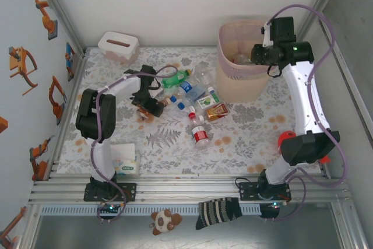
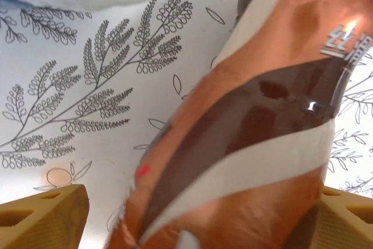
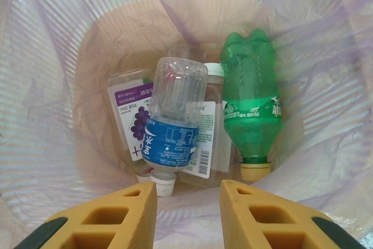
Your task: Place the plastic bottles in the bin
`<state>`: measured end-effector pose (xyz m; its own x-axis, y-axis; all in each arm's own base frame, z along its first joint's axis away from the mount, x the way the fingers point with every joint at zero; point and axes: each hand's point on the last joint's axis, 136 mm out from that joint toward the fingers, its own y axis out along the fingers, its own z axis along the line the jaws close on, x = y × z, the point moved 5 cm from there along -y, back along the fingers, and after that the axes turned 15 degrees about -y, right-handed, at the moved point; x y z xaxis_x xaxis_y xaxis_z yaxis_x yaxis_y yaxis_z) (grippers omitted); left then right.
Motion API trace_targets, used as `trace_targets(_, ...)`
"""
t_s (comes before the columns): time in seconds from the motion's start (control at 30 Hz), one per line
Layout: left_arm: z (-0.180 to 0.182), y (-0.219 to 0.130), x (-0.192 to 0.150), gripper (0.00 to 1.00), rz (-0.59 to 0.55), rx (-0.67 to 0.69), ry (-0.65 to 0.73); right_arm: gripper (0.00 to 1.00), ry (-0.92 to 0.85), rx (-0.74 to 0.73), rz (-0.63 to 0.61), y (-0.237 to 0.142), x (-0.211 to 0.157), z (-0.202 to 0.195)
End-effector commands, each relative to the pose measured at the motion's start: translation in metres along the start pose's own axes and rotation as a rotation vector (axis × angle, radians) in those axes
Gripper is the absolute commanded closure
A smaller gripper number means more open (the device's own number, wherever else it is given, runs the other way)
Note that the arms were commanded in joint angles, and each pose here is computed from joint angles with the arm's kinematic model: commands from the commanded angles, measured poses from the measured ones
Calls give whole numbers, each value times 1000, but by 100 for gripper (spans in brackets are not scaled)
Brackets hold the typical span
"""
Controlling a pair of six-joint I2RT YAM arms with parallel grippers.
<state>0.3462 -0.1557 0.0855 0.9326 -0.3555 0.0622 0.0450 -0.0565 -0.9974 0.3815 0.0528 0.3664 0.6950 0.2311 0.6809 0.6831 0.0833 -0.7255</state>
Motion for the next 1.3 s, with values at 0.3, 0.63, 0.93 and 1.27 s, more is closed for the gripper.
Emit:
trace_targets(0.3,-12,-13,-32,23,48,15,1,67,13,27,-40,-16,1,6)
trace_targets(0.63,-11,-11,-39,31,69,27,5,67,20,34,-54,-22,2,7)
trace_targets(0.93,-18,-24,-43,36,45,-20,8,67,33,55,-78,-31,3,10)
trace_targets(1.27,-27,-46,-43,46,-13,-99,1,67,51,107,-112,-44,1,16)
